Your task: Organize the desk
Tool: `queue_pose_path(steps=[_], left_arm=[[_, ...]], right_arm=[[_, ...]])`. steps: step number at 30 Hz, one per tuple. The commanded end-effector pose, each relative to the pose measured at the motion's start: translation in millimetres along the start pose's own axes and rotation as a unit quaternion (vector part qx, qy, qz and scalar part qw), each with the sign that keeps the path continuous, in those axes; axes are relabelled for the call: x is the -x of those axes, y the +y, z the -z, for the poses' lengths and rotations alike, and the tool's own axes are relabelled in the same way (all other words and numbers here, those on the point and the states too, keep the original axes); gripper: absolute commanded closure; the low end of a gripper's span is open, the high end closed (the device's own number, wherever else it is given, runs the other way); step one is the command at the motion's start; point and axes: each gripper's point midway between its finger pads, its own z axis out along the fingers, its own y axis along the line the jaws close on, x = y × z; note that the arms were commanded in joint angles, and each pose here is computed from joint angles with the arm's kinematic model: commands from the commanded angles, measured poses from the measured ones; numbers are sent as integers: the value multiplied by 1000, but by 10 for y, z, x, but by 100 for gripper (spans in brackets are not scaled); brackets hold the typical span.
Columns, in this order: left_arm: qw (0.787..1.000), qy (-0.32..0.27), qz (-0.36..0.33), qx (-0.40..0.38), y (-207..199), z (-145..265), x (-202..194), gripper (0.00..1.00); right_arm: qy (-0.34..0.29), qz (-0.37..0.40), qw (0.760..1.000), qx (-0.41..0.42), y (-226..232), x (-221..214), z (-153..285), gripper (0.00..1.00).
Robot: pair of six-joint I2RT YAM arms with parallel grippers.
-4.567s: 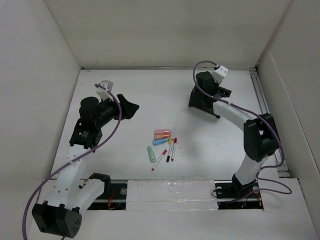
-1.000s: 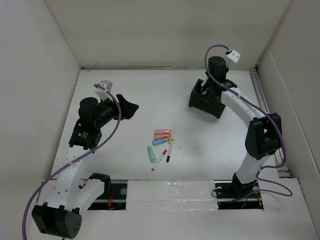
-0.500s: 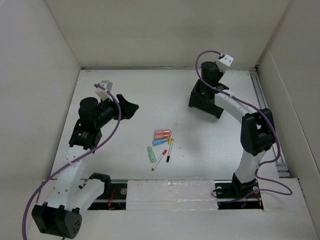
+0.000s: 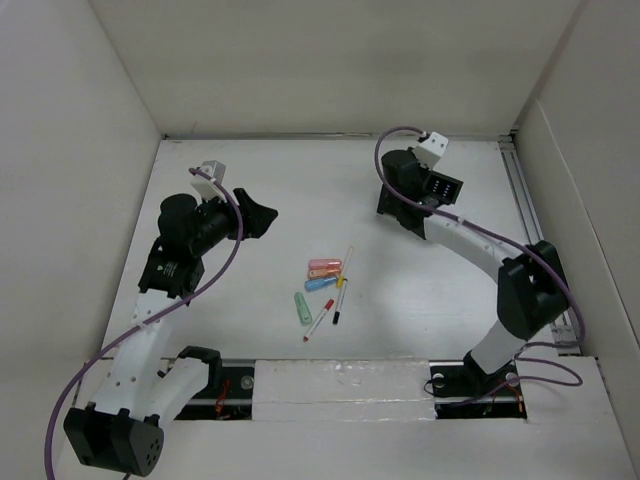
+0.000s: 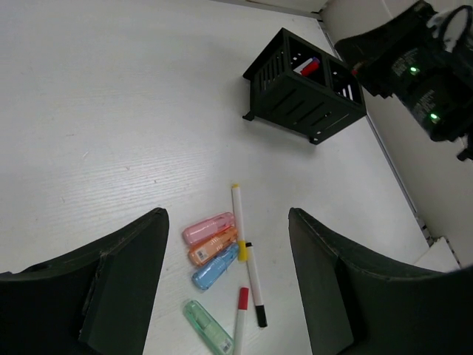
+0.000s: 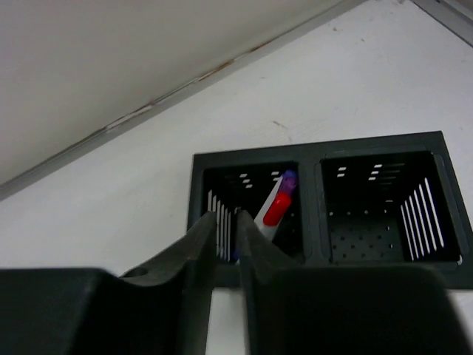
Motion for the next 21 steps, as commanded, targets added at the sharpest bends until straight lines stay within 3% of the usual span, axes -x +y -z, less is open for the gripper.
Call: queue_pose_path(steps=[1,2,3,5,9,10,11,14,16,21], left_arm=[[1000,-23,-14,-11,-70,-2,164,38],[1000,-21,-13,-11,-66,-2,150,38],[1000,-21,-14,-13,-72,2,147,38],[1000,-24,-15,-11,-71,10,156,38],[1000,-20,-13,-4,-37,-10,144,38],[1000,-20,-13,-9,-55,-5,139,38],[1000,-22,-14,-11,-65,-1,154,38],[1000,-19,-12,-5,-36,-29,154,38],[1000,-17,-13,-10,-54,-25,146,38],[1000,-19,-12,-6,-41,-31,160,38]], right_arm=[[7,-44,998,52,217,110,517,86],[29,-55,994,91,323,80,664,98],[56,-57,991,112,350,-117,759,100],[111,-48,977,178,536,-429,1060,100],[201,21,954,221,504,-1174,1597,99],[216,42,949,224,458,-1326,1689,94],[231,61,942,237,471,-1454,1854,81],[274,104,930,224,326,-1766,2085,58],[294,110,922,226,284,-1902,2198,53],[322,116,912,229,255,-2128,2329,52]])
